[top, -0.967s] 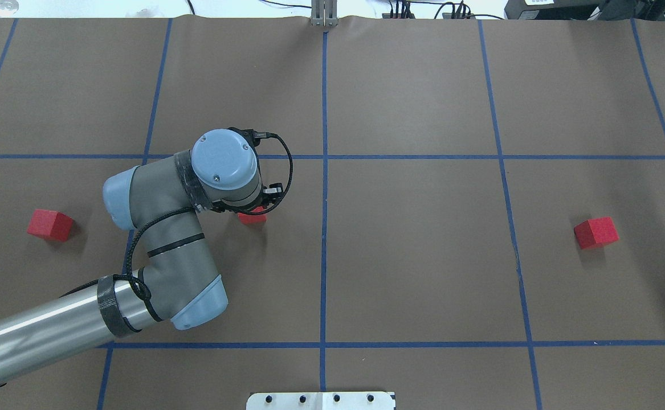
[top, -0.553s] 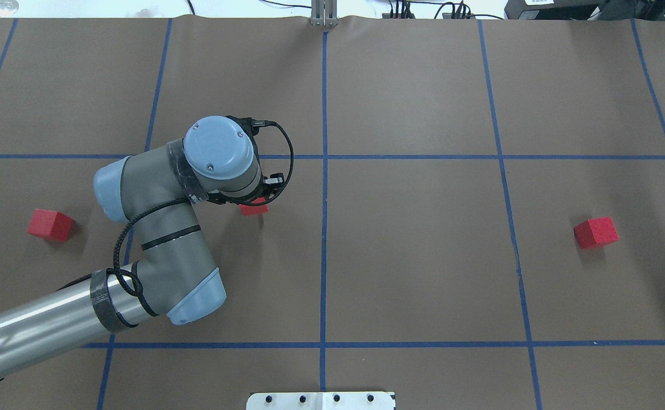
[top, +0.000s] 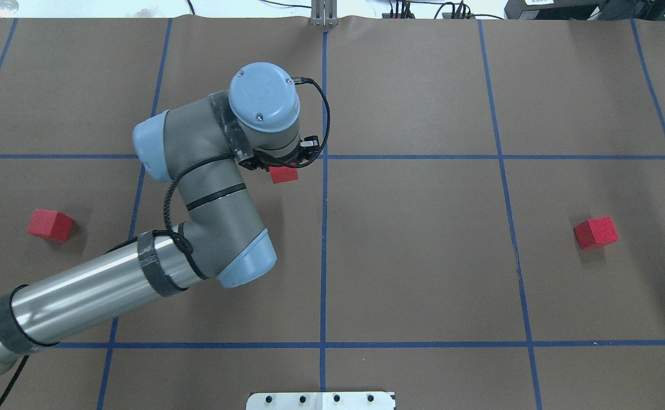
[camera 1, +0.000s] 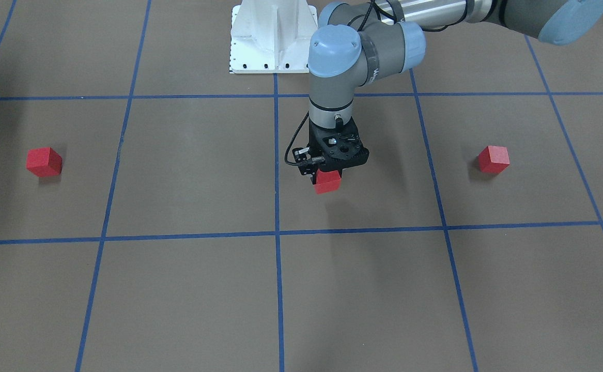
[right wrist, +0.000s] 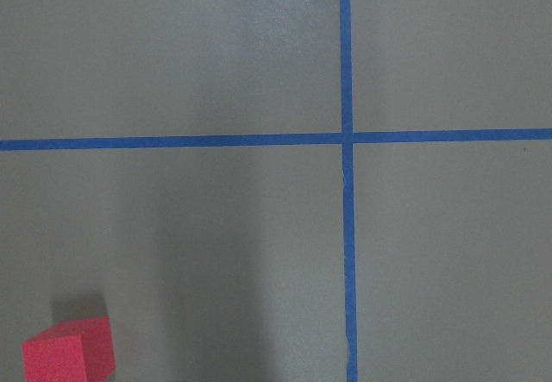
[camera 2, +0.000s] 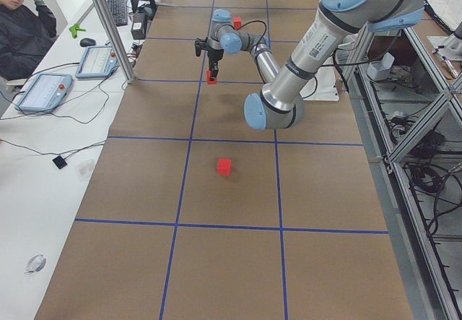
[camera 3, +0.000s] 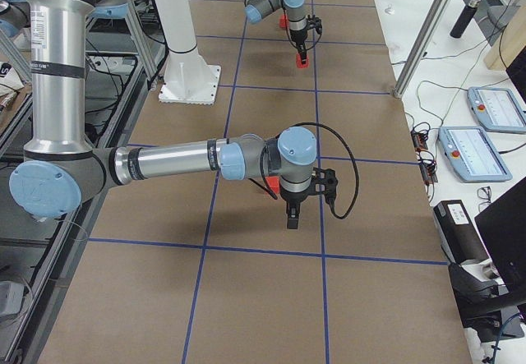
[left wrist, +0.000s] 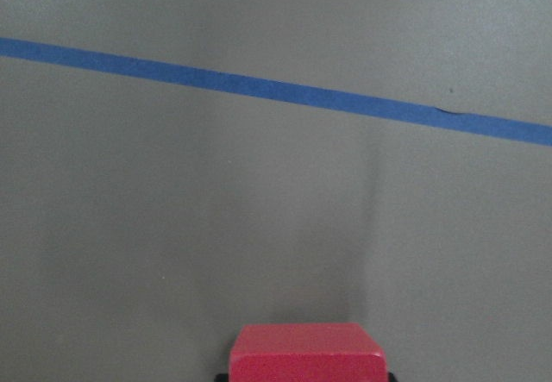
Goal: Form red blocks into L shape at center
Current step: 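Carry the red cube farther out and lower it at the grid center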
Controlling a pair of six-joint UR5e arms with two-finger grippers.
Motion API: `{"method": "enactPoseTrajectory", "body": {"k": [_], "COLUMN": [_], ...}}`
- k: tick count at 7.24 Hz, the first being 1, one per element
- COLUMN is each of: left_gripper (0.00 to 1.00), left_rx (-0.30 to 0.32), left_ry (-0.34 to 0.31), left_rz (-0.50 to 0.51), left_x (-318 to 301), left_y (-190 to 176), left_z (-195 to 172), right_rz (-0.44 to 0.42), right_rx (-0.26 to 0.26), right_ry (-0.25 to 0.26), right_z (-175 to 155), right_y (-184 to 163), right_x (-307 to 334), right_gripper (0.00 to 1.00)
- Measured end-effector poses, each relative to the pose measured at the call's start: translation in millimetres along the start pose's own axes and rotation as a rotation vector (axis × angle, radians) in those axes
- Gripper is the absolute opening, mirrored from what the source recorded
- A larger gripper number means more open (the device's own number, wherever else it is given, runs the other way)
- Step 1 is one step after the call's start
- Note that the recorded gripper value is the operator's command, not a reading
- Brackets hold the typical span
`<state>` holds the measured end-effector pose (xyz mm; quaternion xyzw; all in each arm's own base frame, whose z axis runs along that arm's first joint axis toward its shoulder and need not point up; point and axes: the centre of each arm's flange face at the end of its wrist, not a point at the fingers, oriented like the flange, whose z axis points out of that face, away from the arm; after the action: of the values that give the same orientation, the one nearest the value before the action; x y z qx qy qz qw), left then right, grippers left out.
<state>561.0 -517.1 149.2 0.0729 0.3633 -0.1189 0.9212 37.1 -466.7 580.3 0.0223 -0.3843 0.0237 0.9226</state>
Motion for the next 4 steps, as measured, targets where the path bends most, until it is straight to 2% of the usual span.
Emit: {"method": "enactPoseTrajectory", "body": {"k": [2, 4], "left_gripper": [0.00, 0.00], "left_rx": [-0.012, -0.021], "left_ry": [-0.035, -0.050], "left_rz": [0.085, 0.120], "left_x": [41.2, 48.7], "left_y": [-14.3, -16.3], "left_z": [16.6, 31.7], "right_rz": [-0.001, -0.005], "right_rx": [0.000, 0.003], "right_ry": [0.000, -0.001], "right_z": [0.0, -1.5], "right_y": [-0.3, -0.7], "right_x": [-0.5, -2.4], "right_gripper": [0.99, 0.99]}}
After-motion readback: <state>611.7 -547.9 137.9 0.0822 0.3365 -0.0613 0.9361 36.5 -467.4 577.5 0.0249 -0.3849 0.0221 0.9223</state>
